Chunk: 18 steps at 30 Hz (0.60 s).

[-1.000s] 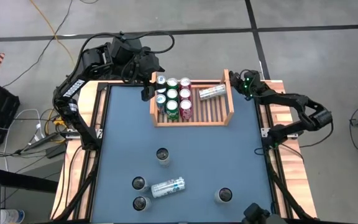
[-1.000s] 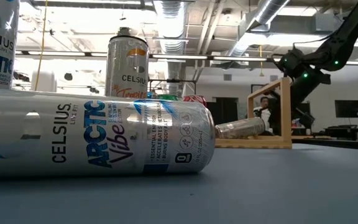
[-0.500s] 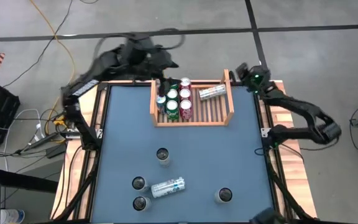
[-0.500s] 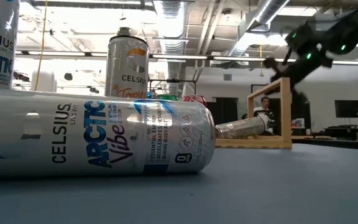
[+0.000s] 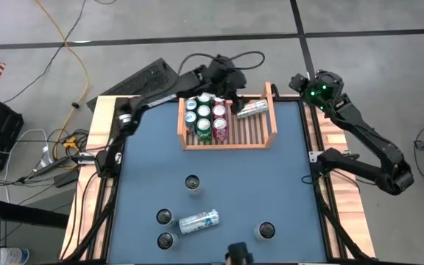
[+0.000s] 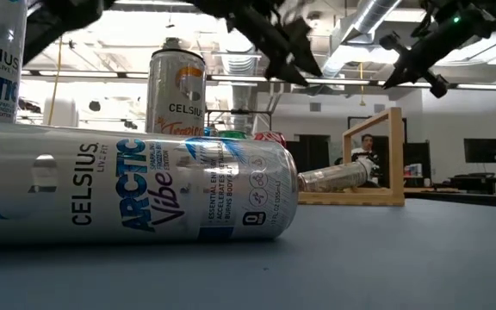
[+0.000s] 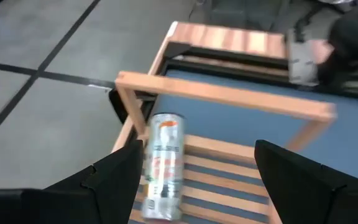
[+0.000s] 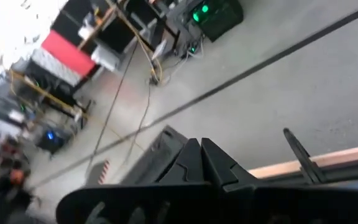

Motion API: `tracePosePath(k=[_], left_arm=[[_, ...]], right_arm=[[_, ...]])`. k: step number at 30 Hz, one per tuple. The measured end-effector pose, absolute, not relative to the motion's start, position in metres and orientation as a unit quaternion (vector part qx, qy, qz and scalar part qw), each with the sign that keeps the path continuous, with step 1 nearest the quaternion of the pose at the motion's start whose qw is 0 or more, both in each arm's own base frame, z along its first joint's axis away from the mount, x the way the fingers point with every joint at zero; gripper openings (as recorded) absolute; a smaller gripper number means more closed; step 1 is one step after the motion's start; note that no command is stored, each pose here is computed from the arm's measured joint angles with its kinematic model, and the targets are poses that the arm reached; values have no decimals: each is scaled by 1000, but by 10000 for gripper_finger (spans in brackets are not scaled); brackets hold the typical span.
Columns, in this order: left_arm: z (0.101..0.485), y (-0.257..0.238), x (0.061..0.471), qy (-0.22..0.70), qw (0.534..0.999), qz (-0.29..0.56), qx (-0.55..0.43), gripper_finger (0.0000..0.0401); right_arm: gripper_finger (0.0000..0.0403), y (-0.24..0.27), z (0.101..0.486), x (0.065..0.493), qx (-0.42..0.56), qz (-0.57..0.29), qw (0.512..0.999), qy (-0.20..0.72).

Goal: Place canned beverage on shelf
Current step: Put the light yellow soda can on the shelf

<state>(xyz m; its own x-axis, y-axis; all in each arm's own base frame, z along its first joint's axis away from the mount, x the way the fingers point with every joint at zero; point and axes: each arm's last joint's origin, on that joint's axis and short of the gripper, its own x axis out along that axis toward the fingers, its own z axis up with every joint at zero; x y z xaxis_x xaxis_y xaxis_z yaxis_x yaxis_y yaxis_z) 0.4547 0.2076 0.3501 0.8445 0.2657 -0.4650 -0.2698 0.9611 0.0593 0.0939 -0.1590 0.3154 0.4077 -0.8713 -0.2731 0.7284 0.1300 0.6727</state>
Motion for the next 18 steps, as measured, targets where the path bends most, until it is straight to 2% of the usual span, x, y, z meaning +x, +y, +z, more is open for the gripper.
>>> tracePosePath(k=[5,10,18], left_arm=[[313,221,481,262,952,158,10,296],[284,226,489,282,945,165,-24,296],[252,236,500,300,938,172,13,299]], right_arm=[[0,-152,308,100,381,-528,758,-34],[0,-147,302,104,375,-521,766,14],[0,-145,301,108,371,-514,773,25]])
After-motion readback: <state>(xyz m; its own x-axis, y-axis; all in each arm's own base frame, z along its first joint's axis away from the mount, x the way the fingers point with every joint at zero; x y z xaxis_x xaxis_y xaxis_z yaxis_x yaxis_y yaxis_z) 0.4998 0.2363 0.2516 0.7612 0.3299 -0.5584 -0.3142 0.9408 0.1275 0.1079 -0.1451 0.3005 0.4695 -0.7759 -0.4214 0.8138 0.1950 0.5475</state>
